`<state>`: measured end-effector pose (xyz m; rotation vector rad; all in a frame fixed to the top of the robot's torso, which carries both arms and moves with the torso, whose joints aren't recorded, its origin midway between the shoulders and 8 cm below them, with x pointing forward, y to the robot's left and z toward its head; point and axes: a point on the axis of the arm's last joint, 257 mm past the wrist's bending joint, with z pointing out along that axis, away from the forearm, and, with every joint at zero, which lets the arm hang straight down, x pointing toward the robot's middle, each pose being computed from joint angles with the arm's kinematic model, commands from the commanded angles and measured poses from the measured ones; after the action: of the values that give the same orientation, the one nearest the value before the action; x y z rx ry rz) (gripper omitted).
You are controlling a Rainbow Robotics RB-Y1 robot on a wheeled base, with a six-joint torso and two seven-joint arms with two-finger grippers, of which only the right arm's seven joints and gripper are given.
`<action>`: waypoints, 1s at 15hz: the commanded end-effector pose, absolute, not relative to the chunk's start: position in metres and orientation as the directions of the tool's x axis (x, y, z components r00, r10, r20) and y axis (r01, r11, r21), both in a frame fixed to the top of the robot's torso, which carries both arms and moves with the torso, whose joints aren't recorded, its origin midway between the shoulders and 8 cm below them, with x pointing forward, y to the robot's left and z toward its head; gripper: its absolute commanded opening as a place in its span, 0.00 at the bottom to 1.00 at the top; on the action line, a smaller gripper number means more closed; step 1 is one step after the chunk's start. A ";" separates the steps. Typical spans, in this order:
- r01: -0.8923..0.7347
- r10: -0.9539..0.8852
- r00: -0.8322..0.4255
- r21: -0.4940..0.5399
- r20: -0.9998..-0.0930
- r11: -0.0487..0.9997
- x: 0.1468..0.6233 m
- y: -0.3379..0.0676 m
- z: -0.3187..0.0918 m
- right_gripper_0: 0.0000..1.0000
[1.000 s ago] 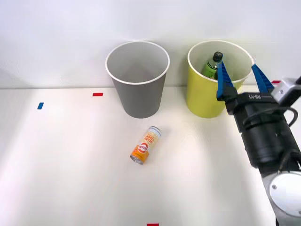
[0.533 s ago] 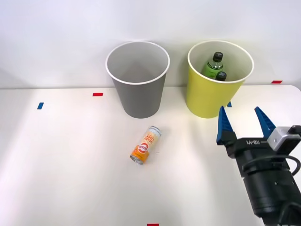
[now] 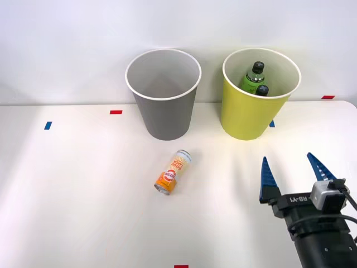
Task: Put cans in the gray bin, plastic bottles in the light green bin
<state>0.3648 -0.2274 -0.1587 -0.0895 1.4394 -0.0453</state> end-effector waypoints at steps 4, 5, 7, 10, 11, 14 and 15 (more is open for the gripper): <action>0.050 -0.151 0.036 -0.149 -0.988 0.987 0.351 -0.252 -0.215 0.88; 0.051 -0.124 0.028 -0.123 -0.992 0.991 0.350 -0.251 -0.222 0.88; 0.042 -0.076 0.028 -0.074 -0.997 0.996 0.344 -0.249 -0.229 0.88; 0.000 0.005 0.026 0.005 -1.000 1.000 0.334 -0.240 -0.240 0.88; -0.019 0.044 0.028 0.044 -0.999 0.999 0.332 -0.235 -0.242 0.88; -0.109 0.131 0.044 0.126 -0.990 0.986 0.326 -0.212 -0.244 0.88; -0.139 0.120 0.037 0.114 -0.992 0.984 0.325 -0.205 -0.246 0.88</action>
<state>0.3258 -0.2124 -0.2441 0.0150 1.5181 0.1801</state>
